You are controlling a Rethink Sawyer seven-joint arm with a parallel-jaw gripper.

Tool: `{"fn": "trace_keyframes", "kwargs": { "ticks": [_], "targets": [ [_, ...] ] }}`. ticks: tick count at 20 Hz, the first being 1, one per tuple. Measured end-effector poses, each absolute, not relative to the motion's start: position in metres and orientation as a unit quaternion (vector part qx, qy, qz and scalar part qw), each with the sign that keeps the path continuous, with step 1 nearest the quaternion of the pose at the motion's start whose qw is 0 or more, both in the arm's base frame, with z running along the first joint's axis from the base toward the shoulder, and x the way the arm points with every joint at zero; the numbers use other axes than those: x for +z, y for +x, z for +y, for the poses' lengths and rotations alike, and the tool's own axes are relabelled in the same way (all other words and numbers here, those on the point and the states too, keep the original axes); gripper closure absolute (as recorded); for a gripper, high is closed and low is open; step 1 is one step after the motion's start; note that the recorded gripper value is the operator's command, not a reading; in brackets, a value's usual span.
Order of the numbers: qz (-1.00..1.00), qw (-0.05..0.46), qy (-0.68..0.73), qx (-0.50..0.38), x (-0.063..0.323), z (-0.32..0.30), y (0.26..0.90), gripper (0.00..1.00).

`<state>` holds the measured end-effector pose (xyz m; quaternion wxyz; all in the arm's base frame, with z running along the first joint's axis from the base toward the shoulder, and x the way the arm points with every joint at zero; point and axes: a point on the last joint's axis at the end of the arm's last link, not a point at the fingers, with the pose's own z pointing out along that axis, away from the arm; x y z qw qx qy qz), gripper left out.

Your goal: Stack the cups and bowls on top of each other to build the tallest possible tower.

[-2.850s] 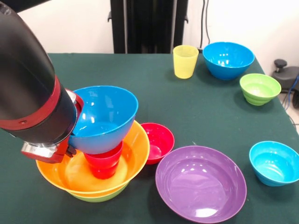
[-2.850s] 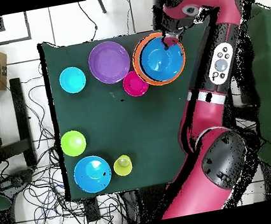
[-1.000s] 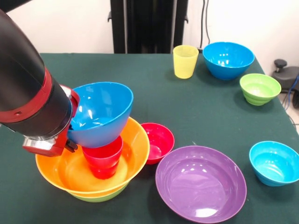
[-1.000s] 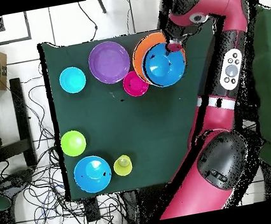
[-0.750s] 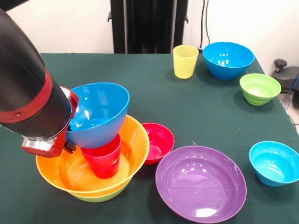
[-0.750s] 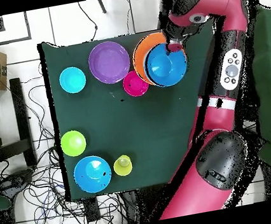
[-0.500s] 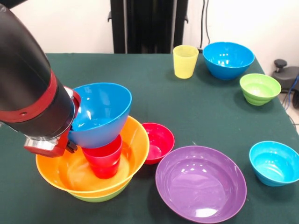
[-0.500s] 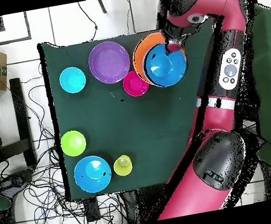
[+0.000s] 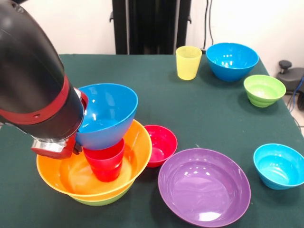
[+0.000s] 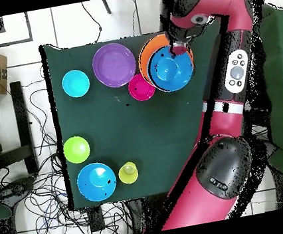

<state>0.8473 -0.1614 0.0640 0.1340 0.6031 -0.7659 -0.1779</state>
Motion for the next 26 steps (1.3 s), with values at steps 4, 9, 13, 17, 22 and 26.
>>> {"fn": "trace_keyframes", "kwargs": {
  "ticks": [4,9,13,17,22,26],
  "targets": [
    [-0.764,0.138,0.605,-0.175,0.064,-0.158,0.847,1.0],
    [-0.763,0.139,0.607,-0.175,0.064,-0.153,0.848,1.0],
    [-0.762,0.139,0.609,-0.174,0.065,-0.148,0.85,1.0],
    [-0.76,0.139,0.61,-0.173,0.065,-0.14,0.852,1.0],
    [-0.761,0.143,0.61,-0.167,0.065,-0.133,0.855,1.0],
    [-0.766,0.151,0.606,-0.156,0.065,-0.129,0.859,1.0]
  ]
}}
